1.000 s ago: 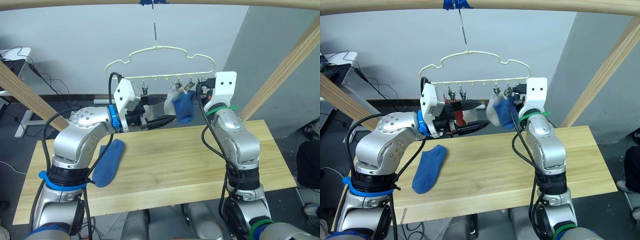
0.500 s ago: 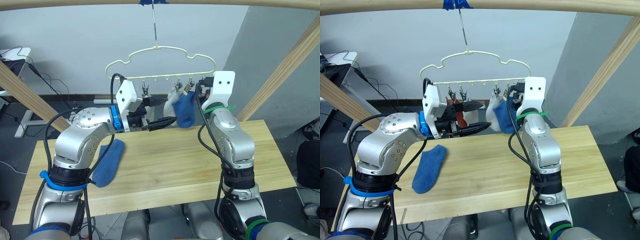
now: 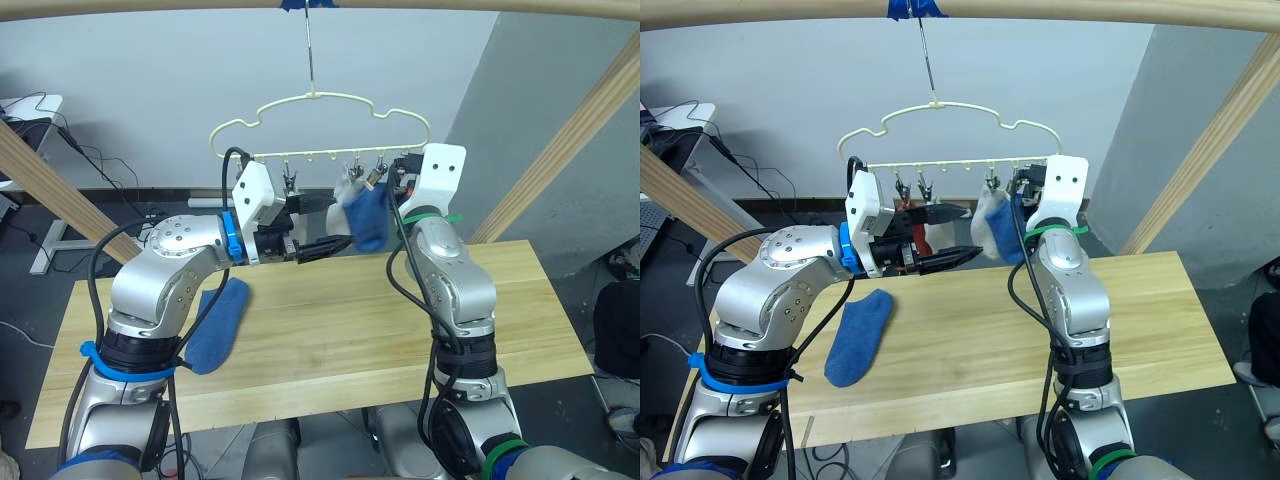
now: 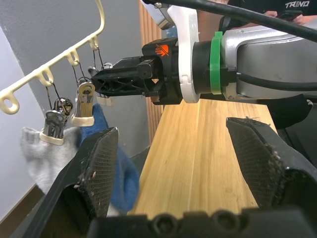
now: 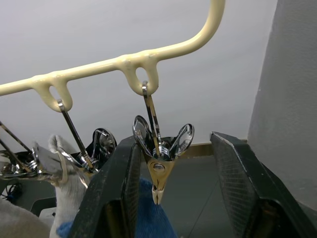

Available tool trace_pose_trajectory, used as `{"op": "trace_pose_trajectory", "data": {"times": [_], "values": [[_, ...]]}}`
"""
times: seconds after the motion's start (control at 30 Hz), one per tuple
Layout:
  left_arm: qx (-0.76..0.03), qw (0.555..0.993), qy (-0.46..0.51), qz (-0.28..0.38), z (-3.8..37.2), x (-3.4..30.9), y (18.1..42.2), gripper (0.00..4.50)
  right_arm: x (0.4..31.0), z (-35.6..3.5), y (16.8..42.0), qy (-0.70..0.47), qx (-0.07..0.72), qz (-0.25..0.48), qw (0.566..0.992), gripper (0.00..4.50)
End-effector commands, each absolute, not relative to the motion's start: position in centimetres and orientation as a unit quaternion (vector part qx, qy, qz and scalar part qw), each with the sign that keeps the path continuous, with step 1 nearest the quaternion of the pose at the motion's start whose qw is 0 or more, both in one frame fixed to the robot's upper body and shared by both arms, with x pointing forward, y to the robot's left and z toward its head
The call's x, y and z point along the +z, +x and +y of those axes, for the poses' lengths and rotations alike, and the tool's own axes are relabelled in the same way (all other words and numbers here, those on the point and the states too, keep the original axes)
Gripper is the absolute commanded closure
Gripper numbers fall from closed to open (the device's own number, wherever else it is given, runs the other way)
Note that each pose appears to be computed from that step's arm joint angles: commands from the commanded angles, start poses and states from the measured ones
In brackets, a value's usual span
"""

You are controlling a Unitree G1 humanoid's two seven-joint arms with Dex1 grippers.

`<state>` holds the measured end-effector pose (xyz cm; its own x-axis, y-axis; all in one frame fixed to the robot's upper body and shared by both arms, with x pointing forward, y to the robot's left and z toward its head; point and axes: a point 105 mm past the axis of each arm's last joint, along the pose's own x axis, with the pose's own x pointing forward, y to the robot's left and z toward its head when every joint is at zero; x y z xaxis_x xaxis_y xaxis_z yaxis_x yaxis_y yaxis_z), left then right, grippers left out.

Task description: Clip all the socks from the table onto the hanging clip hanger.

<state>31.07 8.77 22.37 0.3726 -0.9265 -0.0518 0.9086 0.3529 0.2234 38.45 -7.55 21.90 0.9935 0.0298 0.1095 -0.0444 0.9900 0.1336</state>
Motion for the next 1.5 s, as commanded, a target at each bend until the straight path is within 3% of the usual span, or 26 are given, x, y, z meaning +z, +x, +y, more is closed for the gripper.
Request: {"op": "trace_pose_trajectory", "data": {"times": [0.03,0.67,0.77,0.83,0.93,1.1,1.3,1.37,1.5], "values": [[-0.564,0.815,0.120,-0.062,8.5,23.1,30.6,0.65,24.2,-6.1,38.0,0.102,0.037,-0.088,0.990,2.26],[-0.566,0.813,0.124,-0.060,8.5,22.9,30.5,0.65,24.8,-5.1,38.1,0.120,0.057,-0.095,0.987,2.26],[-0.566,0.813,0.124,-0.059,8.5,22.8,30.5,0.65,24.8,-5.0,38.2,0.122,0.060,-0.095,0.986,2.82],[-0.564,0.814,0.125,-0.058,8.6,22.7,30.5,0.65,24.9,-4.9,38.2,0.123,0.062,-0.095,0.986,3.56],[-0.558,0.818,0.126,-0.056,8.7,22.4,30.6,0.65,24.9,-4.8,38.1,0.125,0.063,-0.096,0.986,4.34],[-0.530,0.838,0.122,-0.049,9.1,21.6,30.8,0.65,25.1,-4.9,38.1,0.124,0.064,-0.099,0.985,4.49],[-0.397,0.912,0.097,-0.038,11.9,18.9,31.5,0.65,25.2,-5.0,38.1,0.121,0.066,-0.104,0.985,4.49],[-0.324,0.941,0.093,-0.025,14.0,17.3,32.0,0.09,25.2,-5.0,38.2,0.120,0.067,-0.105,0.985,4.50],[-0.194,0.978,0.063,0.044,19.0,12.2,31.4,0.04,25.3,-5.0,38.2,0.118,0.070,-0.106,0.985,4.50]]}}
